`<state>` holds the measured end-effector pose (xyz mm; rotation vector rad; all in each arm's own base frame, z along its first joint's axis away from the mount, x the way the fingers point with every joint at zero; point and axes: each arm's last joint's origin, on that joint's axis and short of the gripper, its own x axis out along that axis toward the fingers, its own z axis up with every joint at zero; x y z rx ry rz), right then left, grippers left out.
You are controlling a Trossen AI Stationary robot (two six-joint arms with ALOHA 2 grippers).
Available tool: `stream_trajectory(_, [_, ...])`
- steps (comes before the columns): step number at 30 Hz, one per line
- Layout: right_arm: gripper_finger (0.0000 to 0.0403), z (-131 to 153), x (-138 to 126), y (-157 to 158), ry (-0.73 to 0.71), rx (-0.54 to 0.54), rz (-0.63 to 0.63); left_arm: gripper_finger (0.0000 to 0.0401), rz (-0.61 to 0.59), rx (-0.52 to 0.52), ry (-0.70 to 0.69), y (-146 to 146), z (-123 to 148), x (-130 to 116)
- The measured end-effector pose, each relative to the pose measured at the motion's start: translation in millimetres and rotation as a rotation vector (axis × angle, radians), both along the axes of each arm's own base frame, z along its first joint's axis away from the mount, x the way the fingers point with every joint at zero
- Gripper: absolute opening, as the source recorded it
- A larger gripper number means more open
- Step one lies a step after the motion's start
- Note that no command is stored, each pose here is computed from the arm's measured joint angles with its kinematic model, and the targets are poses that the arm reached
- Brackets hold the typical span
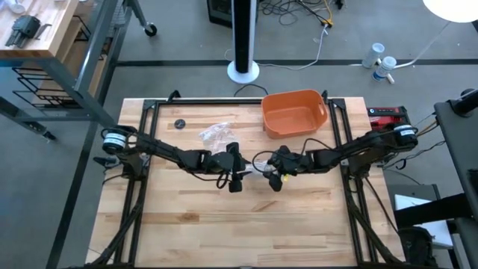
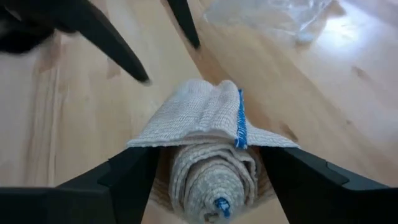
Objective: Roll bandage
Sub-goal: Roll the brown bandage
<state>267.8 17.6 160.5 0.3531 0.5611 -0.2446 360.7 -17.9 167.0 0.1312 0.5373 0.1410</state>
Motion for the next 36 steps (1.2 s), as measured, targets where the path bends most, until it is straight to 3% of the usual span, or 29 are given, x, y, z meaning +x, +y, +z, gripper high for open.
stream_trajectory(7, [0.0269, -1.5, -1.1, 0.4, 0.014, 0.023, -0.016, 0.0135, 0.005, -0.002, -0.001, 0.7, -16.4, 14.8])
stream_trajectory(13, [0.0285, -4.1, -1.9, 0.3, 0.041, 0.036, -0.027, 0.0122, 0.015, -0.013, 0.027, 1.0, -25.4, 23.7])
stream_trajectory(22, [0.0304, -2.6, -3.6, 3.0, 0.186, 0.034, -0.031, 0.0116, 0.046, -0.045, 0.064, 3.7, -36.3, 27.8])
stream_trajectory(36, [0.0303, 11.4, -7.7, 17.0, 0.396, 0.001, 0.029, 0.0105, 0.062, -0.053, 0.075, 6.6, -37.5, 27.0])
